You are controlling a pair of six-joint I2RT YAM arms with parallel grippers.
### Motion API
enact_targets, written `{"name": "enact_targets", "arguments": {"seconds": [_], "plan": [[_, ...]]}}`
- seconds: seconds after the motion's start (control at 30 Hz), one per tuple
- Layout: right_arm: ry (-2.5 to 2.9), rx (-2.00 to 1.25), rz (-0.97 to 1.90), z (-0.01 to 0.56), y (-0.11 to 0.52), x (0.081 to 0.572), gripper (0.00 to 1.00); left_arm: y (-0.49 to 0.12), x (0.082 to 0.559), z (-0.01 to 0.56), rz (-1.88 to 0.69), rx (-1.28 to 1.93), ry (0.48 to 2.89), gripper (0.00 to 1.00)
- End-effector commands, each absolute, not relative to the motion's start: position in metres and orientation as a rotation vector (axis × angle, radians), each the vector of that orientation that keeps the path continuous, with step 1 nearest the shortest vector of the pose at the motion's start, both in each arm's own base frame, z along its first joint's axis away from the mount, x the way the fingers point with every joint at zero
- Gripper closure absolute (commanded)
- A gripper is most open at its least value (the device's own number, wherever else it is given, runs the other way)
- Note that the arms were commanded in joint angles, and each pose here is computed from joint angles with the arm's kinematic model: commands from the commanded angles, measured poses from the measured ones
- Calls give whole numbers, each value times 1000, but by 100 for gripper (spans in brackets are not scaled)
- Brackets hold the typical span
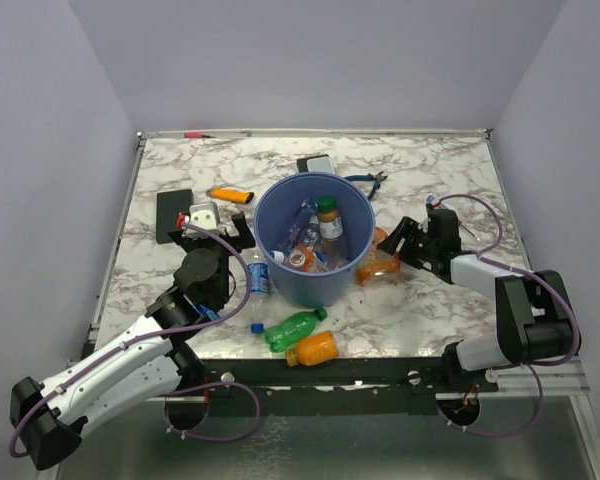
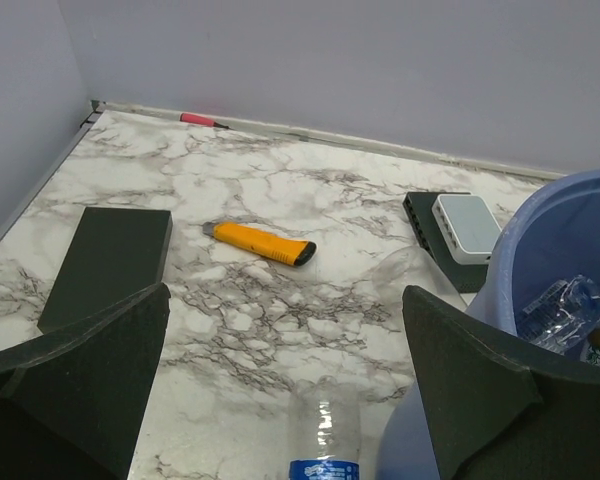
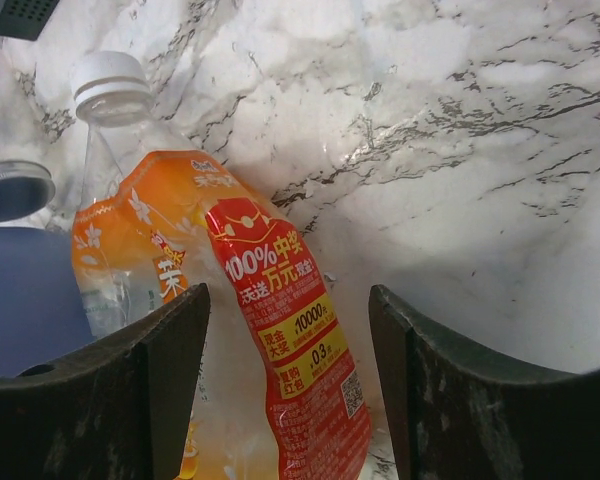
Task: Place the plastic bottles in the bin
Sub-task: Move the plastic bottle to the center of the board, then pick up the plastic bottle at the center of the board.
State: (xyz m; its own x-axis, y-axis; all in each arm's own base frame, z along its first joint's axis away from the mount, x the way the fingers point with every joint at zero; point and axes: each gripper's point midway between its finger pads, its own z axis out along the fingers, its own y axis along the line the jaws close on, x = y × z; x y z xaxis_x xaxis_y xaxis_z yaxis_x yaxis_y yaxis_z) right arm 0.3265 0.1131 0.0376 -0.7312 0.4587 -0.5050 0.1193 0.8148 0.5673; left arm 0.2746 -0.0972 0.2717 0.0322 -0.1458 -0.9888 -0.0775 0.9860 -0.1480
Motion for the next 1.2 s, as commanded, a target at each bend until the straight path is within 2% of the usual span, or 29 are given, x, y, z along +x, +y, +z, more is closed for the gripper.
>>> {"name": "enact_targets", "arguments": {"seconds": [0.0, 0.17, 0.43, 0.67, 0.77, 0.9, 1.03, 1.17], "plan": [[2396, 382, 735, 24, 124, 309, 33, -99, 274, 286, -87, -193, 1514, 1], [2424, 391, 790, 20, 130, 301, 39, -100, 273, 288, -98, -194, 1510, 1], [2398, 425, 816, 34, 133, 305, 75, -98, 272, 289, -97, -200, 1505, 1], [2298, 484, 655, 80, 108, 307, 92, -98, 272, 289, -97, -203, 1506, 1], [2216, 511, 544, 115, 88, 309, 99, -95, 272, 290, -92, -218, 1501, 1], [1991, 505, 409, 194, 58, 311, 100, -87, 270, 306, -98, -279, 1468, 1], [1753, 387, 403, 292, 50, 298, 100, -75, 264, 353, -175, -405, 1378, 1], [1538, 220, 471, 366, 59, 268, 99, -78, 258, 414, -320, -451, 1275, 1]]}}
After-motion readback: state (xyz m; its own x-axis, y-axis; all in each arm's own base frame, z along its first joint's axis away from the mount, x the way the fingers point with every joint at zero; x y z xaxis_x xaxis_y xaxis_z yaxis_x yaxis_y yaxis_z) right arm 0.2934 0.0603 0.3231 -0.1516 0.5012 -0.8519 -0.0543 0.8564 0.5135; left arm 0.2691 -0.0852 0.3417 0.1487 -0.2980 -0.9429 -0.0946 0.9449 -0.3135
